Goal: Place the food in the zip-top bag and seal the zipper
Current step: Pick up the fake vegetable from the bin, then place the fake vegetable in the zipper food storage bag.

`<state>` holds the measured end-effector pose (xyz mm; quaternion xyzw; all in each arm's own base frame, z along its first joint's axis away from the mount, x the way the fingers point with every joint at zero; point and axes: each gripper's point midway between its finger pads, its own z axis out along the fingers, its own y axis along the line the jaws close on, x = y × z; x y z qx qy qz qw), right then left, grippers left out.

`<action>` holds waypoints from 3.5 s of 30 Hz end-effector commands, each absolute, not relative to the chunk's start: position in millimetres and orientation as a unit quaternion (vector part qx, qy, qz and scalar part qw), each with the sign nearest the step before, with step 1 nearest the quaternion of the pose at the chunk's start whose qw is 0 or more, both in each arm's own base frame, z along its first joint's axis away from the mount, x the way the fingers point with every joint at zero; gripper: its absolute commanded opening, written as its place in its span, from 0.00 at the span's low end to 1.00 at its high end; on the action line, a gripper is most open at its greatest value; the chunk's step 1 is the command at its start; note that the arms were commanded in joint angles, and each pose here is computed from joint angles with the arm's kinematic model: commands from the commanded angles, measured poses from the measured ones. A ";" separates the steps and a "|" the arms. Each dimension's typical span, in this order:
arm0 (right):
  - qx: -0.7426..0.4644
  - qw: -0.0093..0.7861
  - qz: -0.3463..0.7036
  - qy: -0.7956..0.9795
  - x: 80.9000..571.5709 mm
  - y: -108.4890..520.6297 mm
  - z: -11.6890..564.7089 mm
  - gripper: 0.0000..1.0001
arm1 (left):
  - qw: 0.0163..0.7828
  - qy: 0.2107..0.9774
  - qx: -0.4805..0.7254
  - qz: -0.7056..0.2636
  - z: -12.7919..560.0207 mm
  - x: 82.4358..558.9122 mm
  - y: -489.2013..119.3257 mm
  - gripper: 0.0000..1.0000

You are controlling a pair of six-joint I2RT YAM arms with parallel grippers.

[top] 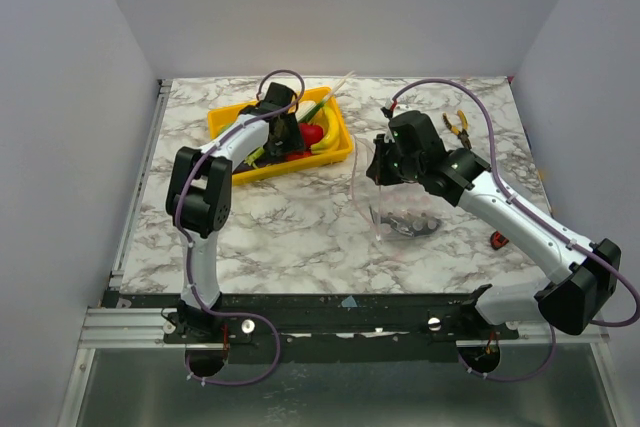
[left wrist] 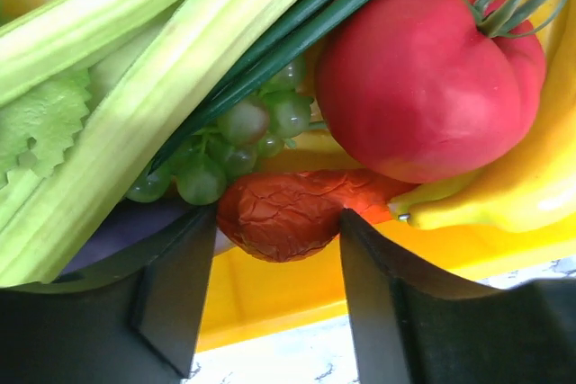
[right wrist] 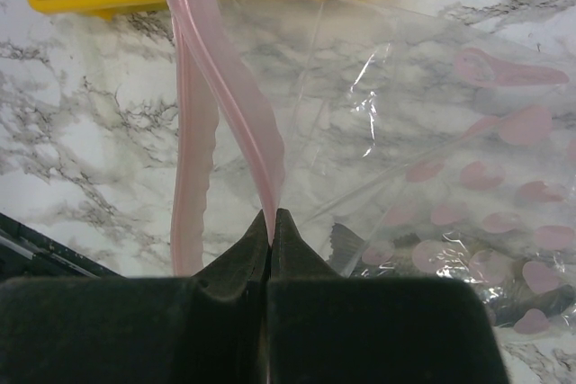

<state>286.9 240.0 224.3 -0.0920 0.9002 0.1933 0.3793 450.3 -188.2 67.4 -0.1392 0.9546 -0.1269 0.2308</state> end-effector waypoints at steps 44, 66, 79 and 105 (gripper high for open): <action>0.020 0.430 0.205 0.879 311.3 235.7 262.9 0.01 | 0.584 0.786 0.040 -0.199 336.9 291.6 -182.3 0.00; 0.083 0.419 0.281 0.859 311.5 255.2 287.1 0.01 | 0.586 0.796 0.149 0.031 332.9 279.6 -248.2 0.00; 0.145 0.429 0.347 0.821 308.8 258.3 306.1 0.01 | 0.511 0.841 0.171 -0.042 304.5 267.1 -310.4 0.00; 0.146 0.447 0.323 0.821 303.1 240.9 299.6 0.01 | 0.456 0.813 0.197 -0.304 316.3 231.5 -319.7 0.74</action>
